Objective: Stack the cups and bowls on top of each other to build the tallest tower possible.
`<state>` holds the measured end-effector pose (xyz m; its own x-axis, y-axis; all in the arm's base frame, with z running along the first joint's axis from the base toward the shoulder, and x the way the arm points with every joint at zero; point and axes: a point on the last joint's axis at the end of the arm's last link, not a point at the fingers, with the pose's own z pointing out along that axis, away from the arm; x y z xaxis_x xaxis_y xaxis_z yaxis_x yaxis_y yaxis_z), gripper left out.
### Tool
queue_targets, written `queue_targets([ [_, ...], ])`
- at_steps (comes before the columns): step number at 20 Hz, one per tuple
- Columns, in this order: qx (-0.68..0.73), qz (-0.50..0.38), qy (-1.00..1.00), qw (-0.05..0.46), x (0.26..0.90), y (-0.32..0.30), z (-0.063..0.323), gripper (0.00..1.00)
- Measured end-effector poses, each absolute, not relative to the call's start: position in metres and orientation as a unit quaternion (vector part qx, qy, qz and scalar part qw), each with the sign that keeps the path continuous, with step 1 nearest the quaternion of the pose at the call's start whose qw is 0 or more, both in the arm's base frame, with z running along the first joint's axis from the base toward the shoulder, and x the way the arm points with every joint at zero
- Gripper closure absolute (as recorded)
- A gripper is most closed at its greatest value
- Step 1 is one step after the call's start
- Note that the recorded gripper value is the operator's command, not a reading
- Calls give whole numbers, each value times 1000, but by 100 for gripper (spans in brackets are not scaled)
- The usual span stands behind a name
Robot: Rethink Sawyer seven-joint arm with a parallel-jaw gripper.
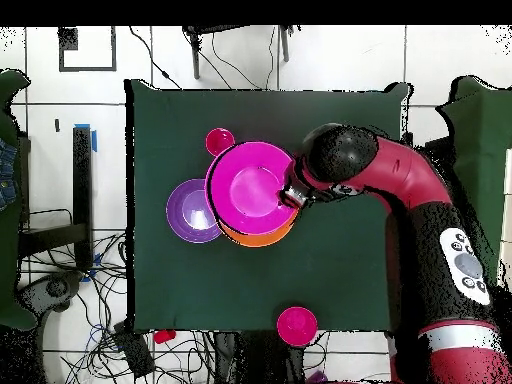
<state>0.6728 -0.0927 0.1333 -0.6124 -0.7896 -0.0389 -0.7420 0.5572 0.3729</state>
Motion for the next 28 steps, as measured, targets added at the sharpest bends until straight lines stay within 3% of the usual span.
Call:
queue_targets([
  [28, 428, -174, -884, 63, 709, -118, 137, 0],
])
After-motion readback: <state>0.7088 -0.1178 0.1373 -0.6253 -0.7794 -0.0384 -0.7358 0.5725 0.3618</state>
